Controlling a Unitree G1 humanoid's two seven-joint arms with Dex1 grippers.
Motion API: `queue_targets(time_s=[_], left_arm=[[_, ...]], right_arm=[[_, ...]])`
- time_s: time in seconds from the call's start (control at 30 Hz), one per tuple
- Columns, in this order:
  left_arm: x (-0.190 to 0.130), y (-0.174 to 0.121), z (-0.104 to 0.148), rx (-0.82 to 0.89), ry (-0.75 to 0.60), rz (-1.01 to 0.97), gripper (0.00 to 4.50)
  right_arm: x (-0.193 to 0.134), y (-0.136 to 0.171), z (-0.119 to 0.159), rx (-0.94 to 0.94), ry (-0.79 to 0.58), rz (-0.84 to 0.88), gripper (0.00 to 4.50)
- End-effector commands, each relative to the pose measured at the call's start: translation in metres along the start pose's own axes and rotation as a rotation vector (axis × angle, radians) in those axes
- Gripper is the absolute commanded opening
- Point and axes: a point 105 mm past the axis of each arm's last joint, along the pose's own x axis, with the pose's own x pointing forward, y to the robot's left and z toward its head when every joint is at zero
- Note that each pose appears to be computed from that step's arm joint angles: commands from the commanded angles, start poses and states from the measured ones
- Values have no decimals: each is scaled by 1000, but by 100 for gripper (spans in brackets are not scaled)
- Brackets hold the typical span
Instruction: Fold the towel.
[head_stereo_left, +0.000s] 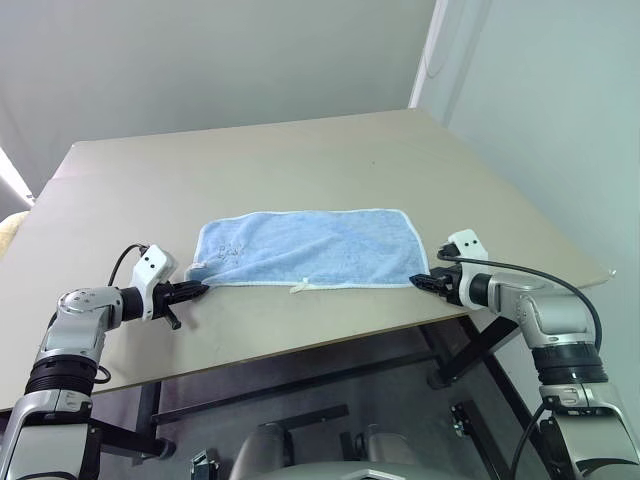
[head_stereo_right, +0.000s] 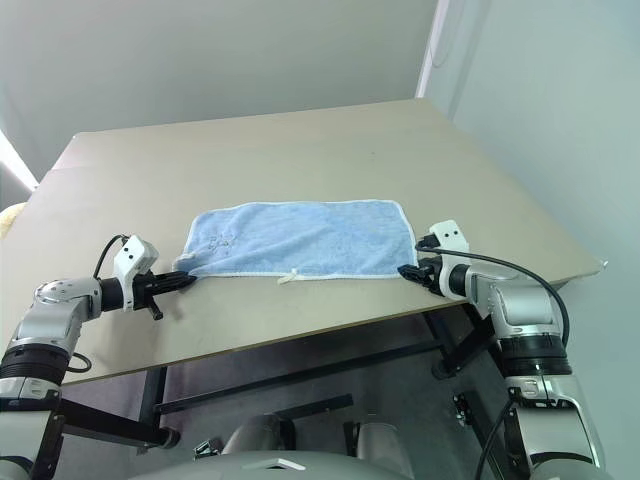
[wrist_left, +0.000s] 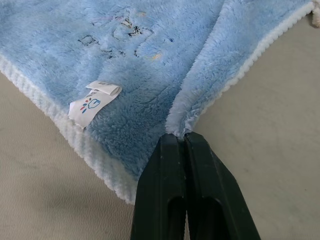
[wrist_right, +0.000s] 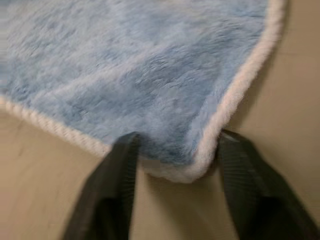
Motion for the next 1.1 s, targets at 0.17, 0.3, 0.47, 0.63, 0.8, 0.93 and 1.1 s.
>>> queue_targets(time_s=[0.17, 0.3, 0.47, 0.63, 0.8, 0.93, 1.1], left_arm=[[-2, 5, 16, 35, -42, 19, 0], [-3, 8, 17, 38, -45, 31, 0], [-3, 24, 50, 5, -169, 105, 0], [8, 47, 103, -17, -301, 192, 0], [32, 63, 154, -44, -370, 284, 0], [46, 68, 197, -23, -401, 403, 0], [30, 76, 245, -30, -518, 545, 0]], right_arm=[[-1, -17, 1, -42, 7, -89, 2], [-12, -26, 22, 2, -91, -102, 2], [-32, -21, 71, 94, -292, -33, 2], [-43, -16, 122, 125, -436, -11, 2], [-40, -21, 171, 134, -531, -28, 2], [-33, -40, 214, 137, -605, -145, 2], [-52, -49, 255, 126, -719, -224, 2]])
